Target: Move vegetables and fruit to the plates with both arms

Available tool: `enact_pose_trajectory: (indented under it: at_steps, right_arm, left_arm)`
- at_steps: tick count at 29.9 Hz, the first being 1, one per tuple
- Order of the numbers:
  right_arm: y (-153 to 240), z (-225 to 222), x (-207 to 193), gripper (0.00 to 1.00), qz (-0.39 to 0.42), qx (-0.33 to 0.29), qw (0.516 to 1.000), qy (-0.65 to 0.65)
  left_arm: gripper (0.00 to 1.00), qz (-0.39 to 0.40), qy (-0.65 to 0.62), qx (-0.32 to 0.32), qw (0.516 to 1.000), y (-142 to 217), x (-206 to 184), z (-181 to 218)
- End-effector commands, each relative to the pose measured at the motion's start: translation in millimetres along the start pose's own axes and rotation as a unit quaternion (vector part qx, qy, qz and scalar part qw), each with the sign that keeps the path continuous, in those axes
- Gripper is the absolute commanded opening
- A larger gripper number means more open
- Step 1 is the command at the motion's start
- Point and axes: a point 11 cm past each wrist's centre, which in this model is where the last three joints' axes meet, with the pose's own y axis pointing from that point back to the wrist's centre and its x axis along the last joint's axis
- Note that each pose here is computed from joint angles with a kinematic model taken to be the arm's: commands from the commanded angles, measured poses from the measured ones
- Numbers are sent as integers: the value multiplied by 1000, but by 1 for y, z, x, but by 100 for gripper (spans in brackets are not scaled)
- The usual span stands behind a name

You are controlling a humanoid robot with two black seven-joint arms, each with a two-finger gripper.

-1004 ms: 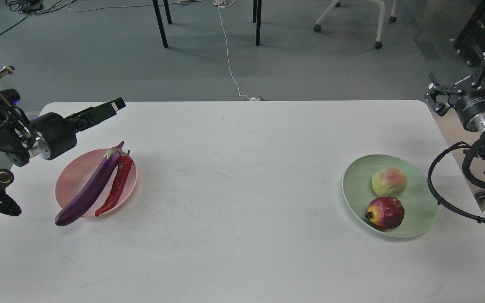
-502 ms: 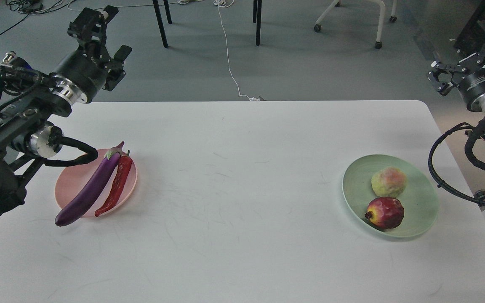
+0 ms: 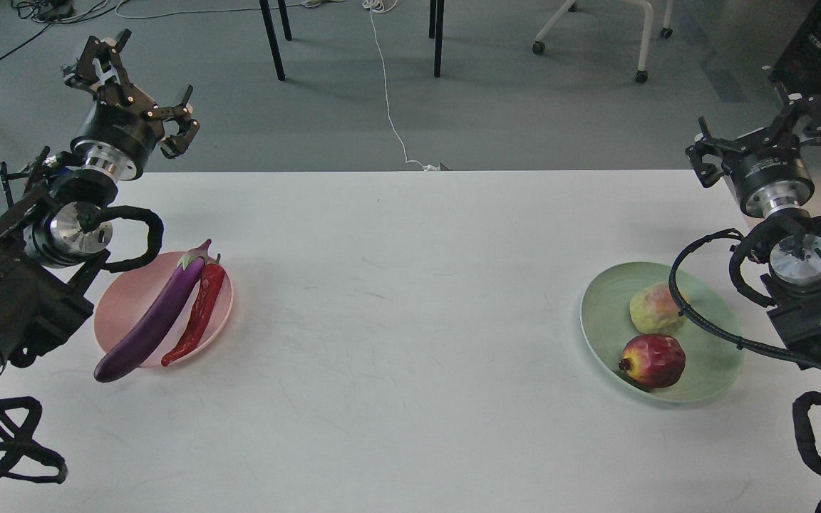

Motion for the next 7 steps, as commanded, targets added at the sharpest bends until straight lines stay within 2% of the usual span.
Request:
enact_pose_trajectory:
  at_steps: [1, 7]
  right_arm:
    - [0, 2, 0, 99, 0, -3, 1000, 3]
    - [1, 5, 0, 99, 0, -4, 1000, 1]
  left_arm:
    - [98, 9, 5, 11, 1000, 2, 3, -14]
    - [98, 10, 8, 20, 1000, 5, 6, -26]
